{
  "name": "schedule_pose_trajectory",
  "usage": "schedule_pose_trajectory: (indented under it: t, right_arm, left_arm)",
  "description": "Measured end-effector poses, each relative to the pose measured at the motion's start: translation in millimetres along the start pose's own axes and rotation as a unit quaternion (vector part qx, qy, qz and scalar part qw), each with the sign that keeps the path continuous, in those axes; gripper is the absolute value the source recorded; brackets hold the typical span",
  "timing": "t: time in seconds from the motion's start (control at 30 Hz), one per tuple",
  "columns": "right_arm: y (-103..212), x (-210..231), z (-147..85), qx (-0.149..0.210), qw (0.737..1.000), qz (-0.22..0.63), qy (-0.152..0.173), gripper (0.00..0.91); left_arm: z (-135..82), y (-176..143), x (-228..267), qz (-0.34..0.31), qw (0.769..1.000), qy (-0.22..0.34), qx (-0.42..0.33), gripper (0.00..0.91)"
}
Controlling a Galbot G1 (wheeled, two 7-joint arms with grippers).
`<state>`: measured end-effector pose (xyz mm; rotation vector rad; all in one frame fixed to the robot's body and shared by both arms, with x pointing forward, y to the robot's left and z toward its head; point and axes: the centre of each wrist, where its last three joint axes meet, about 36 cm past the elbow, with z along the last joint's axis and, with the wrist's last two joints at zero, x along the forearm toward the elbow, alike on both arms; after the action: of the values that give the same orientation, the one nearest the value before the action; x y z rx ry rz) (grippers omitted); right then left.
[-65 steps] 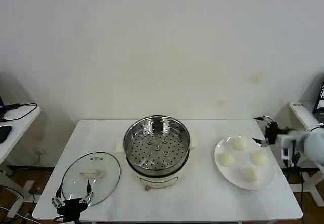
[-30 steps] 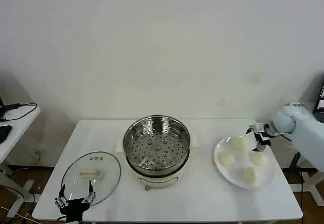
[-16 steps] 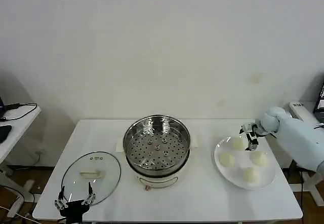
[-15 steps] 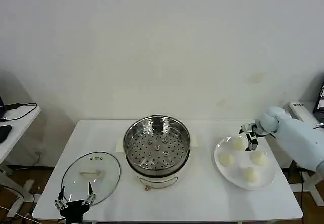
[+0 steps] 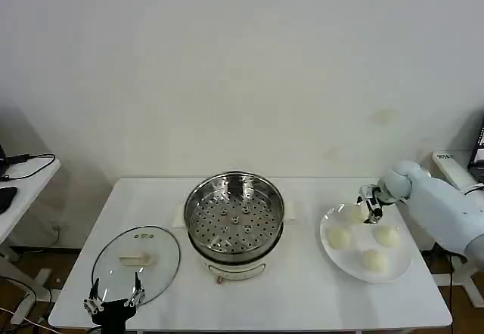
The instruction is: Take steamed baozi put them in steamer then cover it.
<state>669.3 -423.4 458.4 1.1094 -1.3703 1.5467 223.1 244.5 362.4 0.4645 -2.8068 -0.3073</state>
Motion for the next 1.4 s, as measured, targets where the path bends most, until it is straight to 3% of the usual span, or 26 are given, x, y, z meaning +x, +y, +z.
schedule_pose_trajectory:
  t: [0.27, 0.7, 1.07, 1.27, 1.4]
  right_arm:
    - [2, -7, -4, 0.0, 1.0, 0.003, -0.005, 0.464]
    - [-3, 8, -2, 0.003, 1.0, 0.016, -0.015, 0.484]
    - [-24, 84, 1, 0.027, 0.998, 0.056, -0.032, 0.484]
    - [-52, 138, -21, 0.058, 0.993, 0.092, -0.052, 0.484]
    - [-73, 176, -48, 0.082, 0.987, 0.12, -0.072, 0.484]
  left_arm:
    - [-2, 0, 3, 0.002, 1.0, -0.001, 0.003, 0.907]
    - [-5, 2, 5, 0.001, 1.0, -0.002, 0.005, 0.907]
    - [-7, 2, 5, 0.007, 1.0, 0.0, 0.006, 0.907]
    - [-10, 8, 6, 0.01, 1.0, 0.007, 0.008, 0.907]
    - [-14, 13, 5, 0.018, 1.0, 0.011, 0.021, 0.907]
